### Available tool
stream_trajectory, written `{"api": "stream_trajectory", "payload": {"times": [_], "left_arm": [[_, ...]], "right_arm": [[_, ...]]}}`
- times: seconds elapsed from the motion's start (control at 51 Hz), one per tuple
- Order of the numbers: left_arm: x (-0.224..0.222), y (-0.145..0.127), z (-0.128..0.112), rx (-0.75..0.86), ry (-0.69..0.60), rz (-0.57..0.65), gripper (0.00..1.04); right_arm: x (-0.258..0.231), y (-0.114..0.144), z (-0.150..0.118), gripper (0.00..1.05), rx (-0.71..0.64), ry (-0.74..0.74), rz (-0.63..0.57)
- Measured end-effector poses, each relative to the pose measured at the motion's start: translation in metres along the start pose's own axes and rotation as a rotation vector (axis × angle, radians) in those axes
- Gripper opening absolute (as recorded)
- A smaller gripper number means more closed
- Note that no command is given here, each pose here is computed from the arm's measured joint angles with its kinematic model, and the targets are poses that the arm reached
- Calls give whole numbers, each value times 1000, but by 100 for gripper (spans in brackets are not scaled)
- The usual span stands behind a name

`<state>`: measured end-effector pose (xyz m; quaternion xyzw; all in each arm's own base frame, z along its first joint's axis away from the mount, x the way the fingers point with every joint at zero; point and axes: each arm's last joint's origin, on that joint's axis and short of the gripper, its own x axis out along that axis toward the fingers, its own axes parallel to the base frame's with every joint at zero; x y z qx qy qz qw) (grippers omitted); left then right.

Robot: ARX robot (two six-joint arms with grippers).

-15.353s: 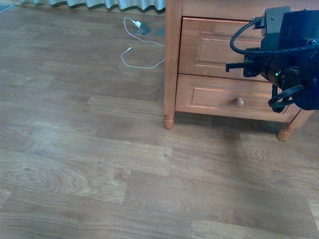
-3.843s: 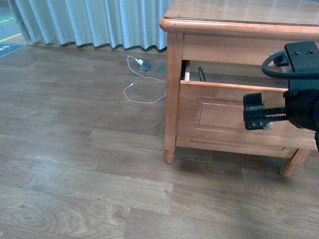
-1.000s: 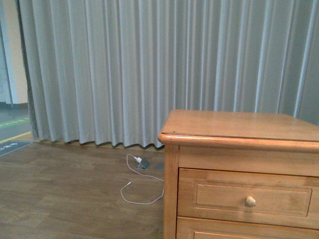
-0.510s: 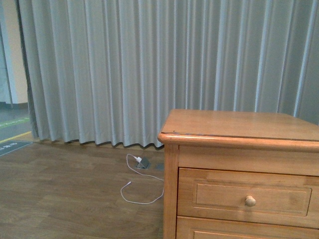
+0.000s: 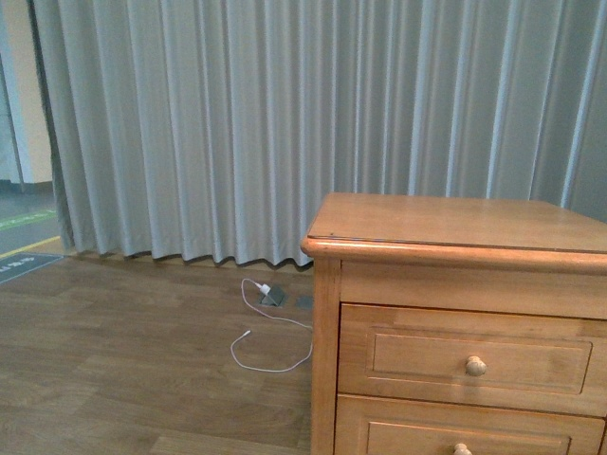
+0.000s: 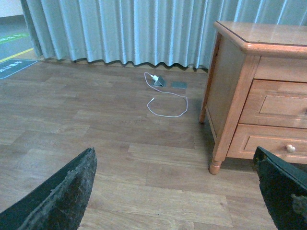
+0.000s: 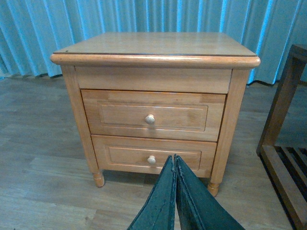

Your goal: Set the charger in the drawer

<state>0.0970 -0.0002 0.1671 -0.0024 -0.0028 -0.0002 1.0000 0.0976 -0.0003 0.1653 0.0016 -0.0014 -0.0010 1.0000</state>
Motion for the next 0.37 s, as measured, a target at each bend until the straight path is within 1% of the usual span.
{"api": "stream_trajectory", "payload": {"times": [0.098,0.118,0.137,0.176,0.235,0.275,0.373], "left_arm": [[0,0,0,0,0,0,99],[0,0,0,0,0,0,99],[0,0,0,0,0,0,99],[0,0,0,0,0,0,99],[0,0,0,0,0,0,99],[0,0,0,0,0,0,99],[0,0,0,0,0,0,99]], "right_arm": [[0,0,0,2,0,0,0],[0,0,0,5,-2,0,0],[0,0,0,8,-2,0,0],[0,0,0,19,-2,0,0],[0,0,0,29,-2,0,0],[0,0,0,40,-2,0,0],[0,0,0,58,-2,0,0]]}}
